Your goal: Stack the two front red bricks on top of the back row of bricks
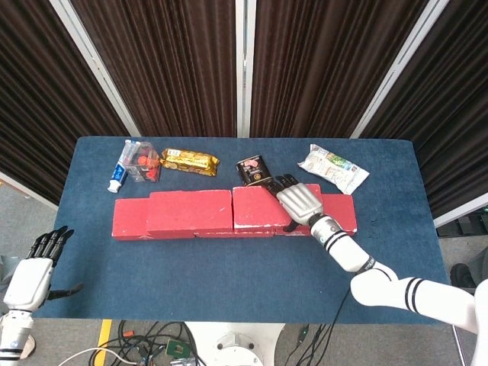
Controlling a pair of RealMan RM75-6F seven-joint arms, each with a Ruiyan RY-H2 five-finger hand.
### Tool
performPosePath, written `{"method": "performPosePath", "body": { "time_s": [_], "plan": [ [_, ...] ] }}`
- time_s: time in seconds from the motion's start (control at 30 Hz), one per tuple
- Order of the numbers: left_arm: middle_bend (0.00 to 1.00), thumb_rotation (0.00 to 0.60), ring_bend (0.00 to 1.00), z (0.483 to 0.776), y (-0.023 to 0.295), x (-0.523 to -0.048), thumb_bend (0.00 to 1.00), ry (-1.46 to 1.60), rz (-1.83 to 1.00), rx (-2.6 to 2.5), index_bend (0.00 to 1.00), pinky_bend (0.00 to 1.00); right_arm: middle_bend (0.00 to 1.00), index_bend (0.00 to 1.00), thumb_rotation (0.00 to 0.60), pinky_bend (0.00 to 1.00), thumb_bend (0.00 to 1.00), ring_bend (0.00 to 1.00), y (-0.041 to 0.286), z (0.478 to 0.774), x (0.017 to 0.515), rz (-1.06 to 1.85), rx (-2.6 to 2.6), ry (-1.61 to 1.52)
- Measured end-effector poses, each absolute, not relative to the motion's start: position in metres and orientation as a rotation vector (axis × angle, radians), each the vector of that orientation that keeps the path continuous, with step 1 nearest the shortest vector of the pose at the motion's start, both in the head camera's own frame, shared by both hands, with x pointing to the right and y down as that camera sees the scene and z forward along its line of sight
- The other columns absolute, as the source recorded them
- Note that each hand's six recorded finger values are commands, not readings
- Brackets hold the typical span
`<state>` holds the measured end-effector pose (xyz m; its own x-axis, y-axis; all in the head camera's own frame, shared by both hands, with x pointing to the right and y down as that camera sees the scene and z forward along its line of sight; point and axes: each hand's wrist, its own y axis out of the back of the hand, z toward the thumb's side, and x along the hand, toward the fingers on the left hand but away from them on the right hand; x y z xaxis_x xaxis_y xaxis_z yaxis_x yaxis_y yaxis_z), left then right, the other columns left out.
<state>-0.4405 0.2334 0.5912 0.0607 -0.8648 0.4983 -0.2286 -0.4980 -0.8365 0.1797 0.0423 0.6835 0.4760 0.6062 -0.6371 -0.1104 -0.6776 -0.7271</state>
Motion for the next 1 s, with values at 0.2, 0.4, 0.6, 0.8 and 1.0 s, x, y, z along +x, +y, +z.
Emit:
{"method": "performPosePath", "body": {
  "time_s": [0.2,0.4,0.6,0.8,1.0],
  "plan": [
    [0.0,0.6,0.0,0.594,0.234,-0.44,0.0,1.081,-1.47,-1.791,0.0,0.0,0.23,0.0,0.6,0.0,0.0,0.0,0.042,0.689,0.178,1.251,-2.013,-0.413],
    [0.0,0.6,0.0,0.595,0.234,-0.439,0.0,1.08,-1.469,-1.795,0.0,0.0,0.23,0.0,0.6,0.0,0.0,0.0,0.044,0.695,0.177,1.259,-2.019,-0.41],
    [0.0,0.6,0.0,0.595,0.233,-0.439,0.0,1.078,-1.469,-1.797,0.0,0.0,0.23,0.0,0.6,0.0,0.0,0.0,0.044,0.699,0.175,1.261,-2.03,-0.413],
    [0.0,0.6,0.0,0.596,0.234,-0.438,0.0,1.077,-1.468,-1.799,0.0,0.0,0.23,0.0,0.6,0.0,0.0,0.0,0.045,0.701,0.176,1.267,-2.033,-0.412],
    [0.0,0.6,0.0,0.596,0.234,-0.439,0.0,1.078,-1.47,-1.8,0.0,0.0,0.23,0.0,0.6,0.0,0.0,0.0,0.046,0.702,0.177,1.269,-2.037,-0.415]
  ]
}}
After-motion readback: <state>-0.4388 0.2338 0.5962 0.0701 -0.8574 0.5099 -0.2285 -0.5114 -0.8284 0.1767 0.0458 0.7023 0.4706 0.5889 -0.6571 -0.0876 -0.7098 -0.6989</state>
